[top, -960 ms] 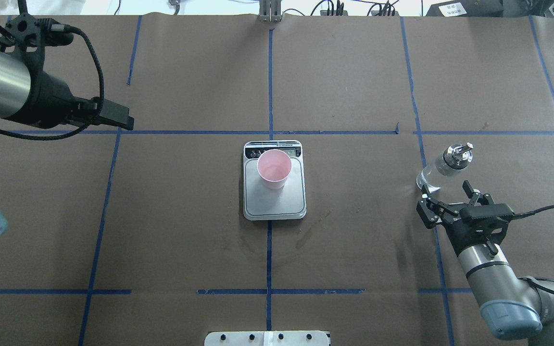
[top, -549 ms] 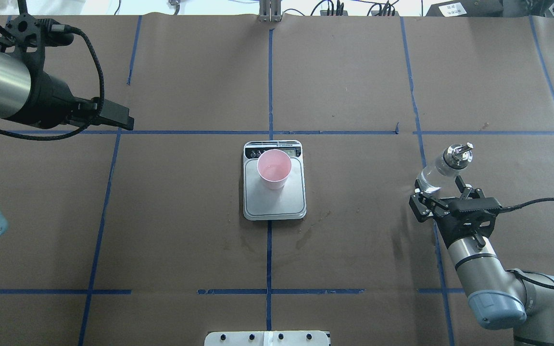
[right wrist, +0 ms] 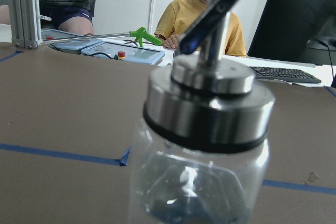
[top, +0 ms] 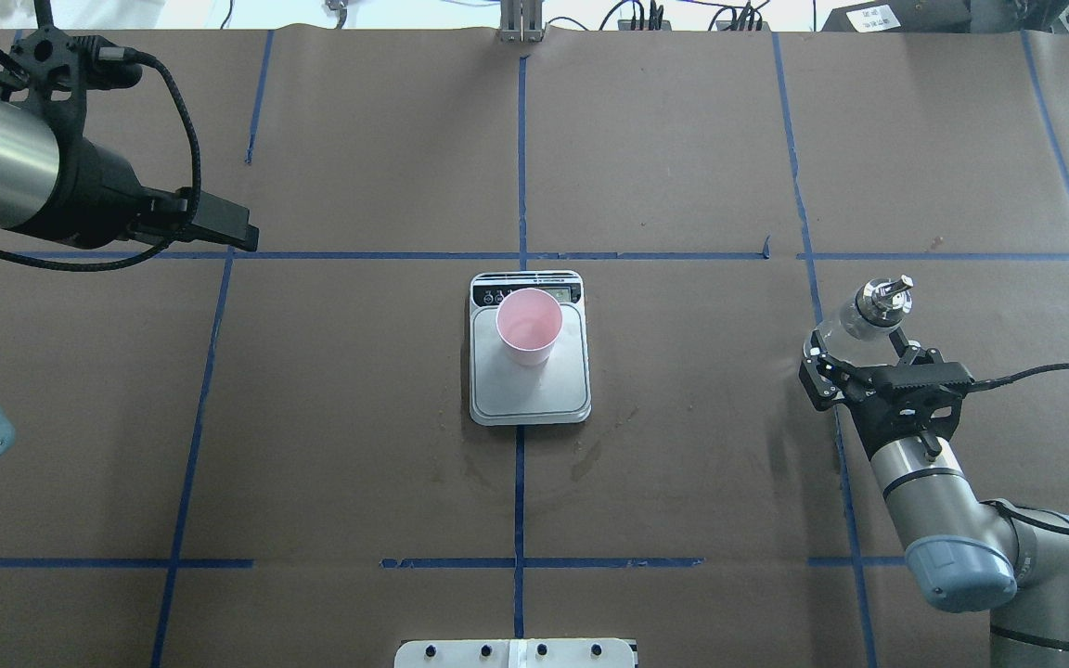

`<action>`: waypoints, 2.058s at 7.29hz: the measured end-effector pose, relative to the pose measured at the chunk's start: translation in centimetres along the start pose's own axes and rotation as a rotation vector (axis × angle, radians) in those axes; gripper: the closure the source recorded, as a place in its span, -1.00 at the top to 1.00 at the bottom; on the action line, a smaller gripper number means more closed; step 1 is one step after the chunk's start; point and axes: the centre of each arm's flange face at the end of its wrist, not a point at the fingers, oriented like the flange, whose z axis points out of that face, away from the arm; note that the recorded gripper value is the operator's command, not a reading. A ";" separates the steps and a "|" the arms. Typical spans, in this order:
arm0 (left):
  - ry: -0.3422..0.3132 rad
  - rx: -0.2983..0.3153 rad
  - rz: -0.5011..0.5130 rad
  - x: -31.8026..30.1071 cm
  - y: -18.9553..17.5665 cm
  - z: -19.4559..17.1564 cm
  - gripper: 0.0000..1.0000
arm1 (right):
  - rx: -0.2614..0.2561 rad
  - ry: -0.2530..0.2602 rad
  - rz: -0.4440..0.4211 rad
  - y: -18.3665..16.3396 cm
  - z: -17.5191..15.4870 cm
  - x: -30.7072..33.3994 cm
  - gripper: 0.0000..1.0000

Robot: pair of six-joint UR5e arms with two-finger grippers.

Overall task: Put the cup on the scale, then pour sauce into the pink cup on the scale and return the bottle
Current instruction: 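Close the right gripper around the bottle body and lift it, then carry the bottle with the right gripper over the pink cup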

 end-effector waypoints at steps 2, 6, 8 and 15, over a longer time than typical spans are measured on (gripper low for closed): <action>0.000 0.000 0.000 0.0 0.0 0.0 0.98 | -0.001 -0.001 0.012 -0.5 0.4 -0.5 1.00; 0.000 0.001 0.000 0.0 0.0 0.0 0.98 | 0.012 -0.008 0.053 -1.4 1.0 -1.9 1.00; 0.000 0.001 0.000 0.0 0.0 -0.1 0.98 | 0.011 -0.002 0.049 -1.1 1.2 -1.5 -0.07; 0.004 0.006 0.001 0.0 0.0 -0.6 0.98 | 0.089 -0.056 -0.100 -5.7 0.7 -2.1 -1.00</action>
